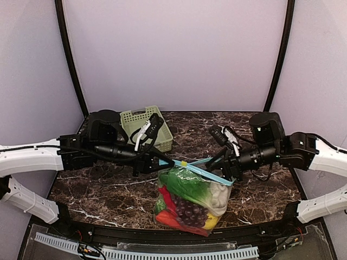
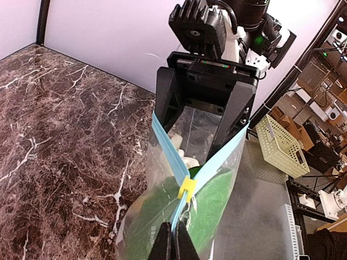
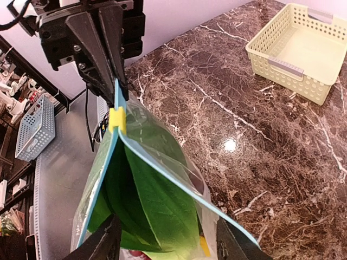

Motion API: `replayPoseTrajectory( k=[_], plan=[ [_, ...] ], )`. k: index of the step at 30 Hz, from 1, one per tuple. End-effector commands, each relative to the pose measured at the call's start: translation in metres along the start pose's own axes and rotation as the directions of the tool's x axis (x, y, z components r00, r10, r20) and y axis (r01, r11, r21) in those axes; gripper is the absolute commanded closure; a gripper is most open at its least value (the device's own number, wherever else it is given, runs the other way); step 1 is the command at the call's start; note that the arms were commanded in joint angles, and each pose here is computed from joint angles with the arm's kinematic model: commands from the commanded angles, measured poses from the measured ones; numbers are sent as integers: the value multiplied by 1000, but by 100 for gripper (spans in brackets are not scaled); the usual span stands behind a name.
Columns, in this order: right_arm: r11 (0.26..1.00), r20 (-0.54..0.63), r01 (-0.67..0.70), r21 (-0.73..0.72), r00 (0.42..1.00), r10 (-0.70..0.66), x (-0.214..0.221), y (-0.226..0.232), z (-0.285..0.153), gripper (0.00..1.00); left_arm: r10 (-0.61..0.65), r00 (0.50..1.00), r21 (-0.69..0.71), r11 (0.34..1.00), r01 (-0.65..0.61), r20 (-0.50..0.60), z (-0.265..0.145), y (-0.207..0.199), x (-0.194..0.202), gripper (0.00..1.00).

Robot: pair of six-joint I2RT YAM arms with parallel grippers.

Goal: Place the food in the zip-top bag and seal the zipper
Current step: Adjust the fake vegetable in the zipper food storage bag.

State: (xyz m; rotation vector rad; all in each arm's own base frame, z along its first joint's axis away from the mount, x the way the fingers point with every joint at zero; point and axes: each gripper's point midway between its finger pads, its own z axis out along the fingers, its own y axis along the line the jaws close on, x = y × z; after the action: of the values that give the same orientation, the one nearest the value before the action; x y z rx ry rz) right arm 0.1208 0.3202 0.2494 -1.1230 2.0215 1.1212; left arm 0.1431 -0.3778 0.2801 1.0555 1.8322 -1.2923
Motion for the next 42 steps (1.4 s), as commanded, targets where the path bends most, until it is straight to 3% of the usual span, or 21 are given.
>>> replayPoseTrajectory(
  k=[1,5,12,19,24,33,42],
  plan=[
    [999,14,-16,44,1000,15,2,4,-26,39,22,997,-23,1000,-21,69,-12,-3,-17,99],
    [998,66,20,51,998,-23,-16,13,-46,32,19,998,-17,1000,-18,56,-12,-4,-15,99],
    [996,64,61,63,996,-65,-39,16,-44,31,23,998,-6,1000,-23,52,-13,-7,-16,99],
    [982,-67,-44,181,996,57,-20,-22,-5,33,22,999,58,998,-25,44,-10,-16,-14,99],
    [972,-93,-103,212,988,125,-17,-34,10,35,28,999,85,996,-31,32,-8,-19,-12,99],
    [989,-34,-65,133,997,70,-47,-10,-7,41,30,999,44,999,-32,30,-11,-14,-8,99],
    [997,5,37,-65,999,-37,-55,33,-19,49,20,1000,55,998,-21,24,-11,-15,-6,99]
  ],
)
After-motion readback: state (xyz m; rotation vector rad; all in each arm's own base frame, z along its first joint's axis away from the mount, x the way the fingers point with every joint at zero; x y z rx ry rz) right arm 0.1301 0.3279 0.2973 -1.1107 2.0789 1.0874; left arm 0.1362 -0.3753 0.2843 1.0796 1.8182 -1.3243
